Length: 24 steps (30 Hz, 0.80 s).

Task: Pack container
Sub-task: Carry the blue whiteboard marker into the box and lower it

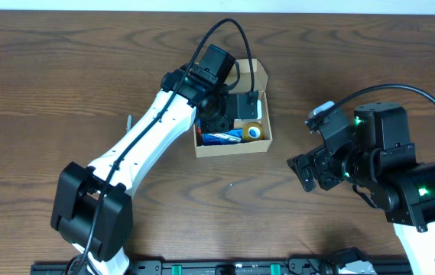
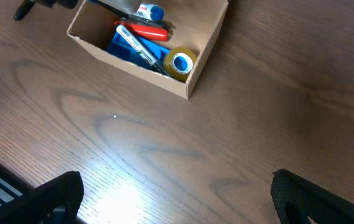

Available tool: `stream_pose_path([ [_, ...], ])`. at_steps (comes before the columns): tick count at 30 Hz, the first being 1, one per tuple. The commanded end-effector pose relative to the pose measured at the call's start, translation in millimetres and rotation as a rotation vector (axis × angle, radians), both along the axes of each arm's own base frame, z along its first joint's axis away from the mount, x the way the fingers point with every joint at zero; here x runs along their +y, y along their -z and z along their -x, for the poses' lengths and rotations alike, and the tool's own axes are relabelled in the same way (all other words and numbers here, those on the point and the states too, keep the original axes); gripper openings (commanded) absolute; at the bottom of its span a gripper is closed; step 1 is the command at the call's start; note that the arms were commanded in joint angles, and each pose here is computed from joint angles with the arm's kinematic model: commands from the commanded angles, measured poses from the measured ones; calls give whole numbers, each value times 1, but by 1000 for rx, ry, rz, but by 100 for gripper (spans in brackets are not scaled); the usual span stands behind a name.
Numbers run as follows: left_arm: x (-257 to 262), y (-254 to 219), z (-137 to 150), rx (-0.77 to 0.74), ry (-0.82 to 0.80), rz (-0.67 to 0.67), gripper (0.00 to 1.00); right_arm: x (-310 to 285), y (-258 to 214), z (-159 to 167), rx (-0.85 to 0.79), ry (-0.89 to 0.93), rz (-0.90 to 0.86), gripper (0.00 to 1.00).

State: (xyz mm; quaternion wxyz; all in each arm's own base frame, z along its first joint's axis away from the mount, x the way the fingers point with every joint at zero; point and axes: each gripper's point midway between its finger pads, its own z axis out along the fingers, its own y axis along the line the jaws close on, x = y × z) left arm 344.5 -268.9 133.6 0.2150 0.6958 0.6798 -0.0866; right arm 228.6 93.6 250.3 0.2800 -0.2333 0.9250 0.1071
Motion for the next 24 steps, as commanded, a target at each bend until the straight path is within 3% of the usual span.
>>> stream_pose_path([
  [1, -7, -5, 7, 6, 61, 29, 6, 0, -1, 0, 4, 11, -11, 99],
  [11, -5, 5, 10, 13, 104, 5, 6, 0, -1, 0, 4, 11, -11, 99],
  [24, -12, 51, -2, 79, 60, -21, 6, 0, -1, 0, 4, 11, -11, 99],
])
